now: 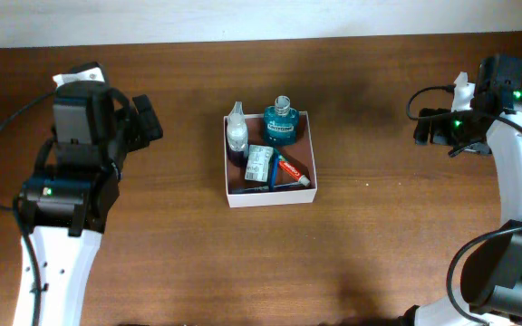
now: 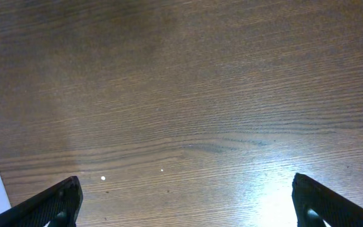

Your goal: Pack container

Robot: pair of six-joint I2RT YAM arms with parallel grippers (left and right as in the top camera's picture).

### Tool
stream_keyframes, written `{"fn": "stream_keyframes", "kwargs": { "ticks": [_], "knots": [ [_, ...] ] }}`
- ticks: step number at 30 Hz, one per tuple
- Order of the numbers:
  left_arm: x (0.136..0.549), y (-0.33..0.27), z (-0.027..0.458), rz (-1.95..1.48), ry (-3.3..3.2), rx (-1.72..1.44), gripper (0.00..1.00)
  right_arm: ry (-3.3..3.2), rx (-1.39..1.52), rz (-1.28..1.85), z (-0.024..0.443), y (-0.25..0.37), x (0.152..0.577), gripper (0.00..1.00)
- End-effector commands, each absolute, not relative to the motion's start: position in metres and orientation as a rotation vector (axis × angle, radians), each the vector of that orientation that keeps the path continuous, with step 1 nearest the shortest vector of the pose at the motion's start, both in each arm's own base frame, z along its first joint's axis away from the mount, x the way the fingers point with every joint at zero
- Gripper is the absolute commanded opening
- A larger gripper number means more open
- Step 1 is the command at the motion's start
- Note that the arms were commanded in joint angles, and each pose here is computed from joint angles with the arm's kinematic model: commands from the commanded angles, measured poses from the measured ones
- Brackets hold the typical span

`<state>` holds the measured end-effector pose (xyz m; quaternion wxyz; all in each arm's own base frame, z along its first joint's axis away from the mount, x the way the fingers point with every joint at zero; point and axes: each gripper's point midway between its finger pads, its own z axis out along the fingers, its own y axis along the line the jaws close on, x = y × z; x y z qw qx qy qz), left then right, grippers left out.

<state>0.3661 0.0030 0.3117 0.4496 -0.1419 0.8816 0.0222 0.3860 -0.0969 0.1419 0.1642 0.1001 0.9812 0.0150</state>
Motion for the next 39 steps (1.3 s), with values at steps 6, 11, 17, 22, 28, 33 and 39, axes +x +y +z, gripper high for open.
{"fn": "stream_keyframes", "kwargs": {
  "ticks": [6, 11, 17, 22, 28, 33, 39],
  "knots": [
    [0.375, 0.003, 0.295, 0.065, 2.223, -0.373, 1.00, 2.749, 0.287, 0.042, 0.159, -0.098, 0.388, 0.99],
    [0.375, 0.003, 0.294, 0.065, 2.225, -0.373, 0.99, 2.748, 0.288, 0.042, 0.159, -0.098, 0.388, 0.99],
    [0.375, 0.003, 0.294, 0.065, 2.225, -0.373, 0.99, 2.749, 0.287, 0.042, 0.159, -0.098, 0.388, 0.99],
    [0.375, 0.003, 0.294, 0.065, 2.225, -0.373, 0.99, 2.748, 0.288, 0.042, 0.159, -0.098, 0.388, 0.99],
    [0.375, 0.003, 0.294, 0.066, 2.225, -0.373, 0.99, 2.748, 0.286, 0.042, 0.159, -0.098, 0.388, 0.99],
    [0.375, 0.003, 0.294, 0.065, 2.225, -0.373, 0.99, 2.690, 0.273, 0.027, 0.182, -0.096, 0.385, 0.99],
    [0.375, 0.003, 0.294, 0.065, 2.225, -0.373, 0.99, 2.527, 0.212, -0.004, 0.245, -0.081, 0.371, 0.99]
  ]
}}
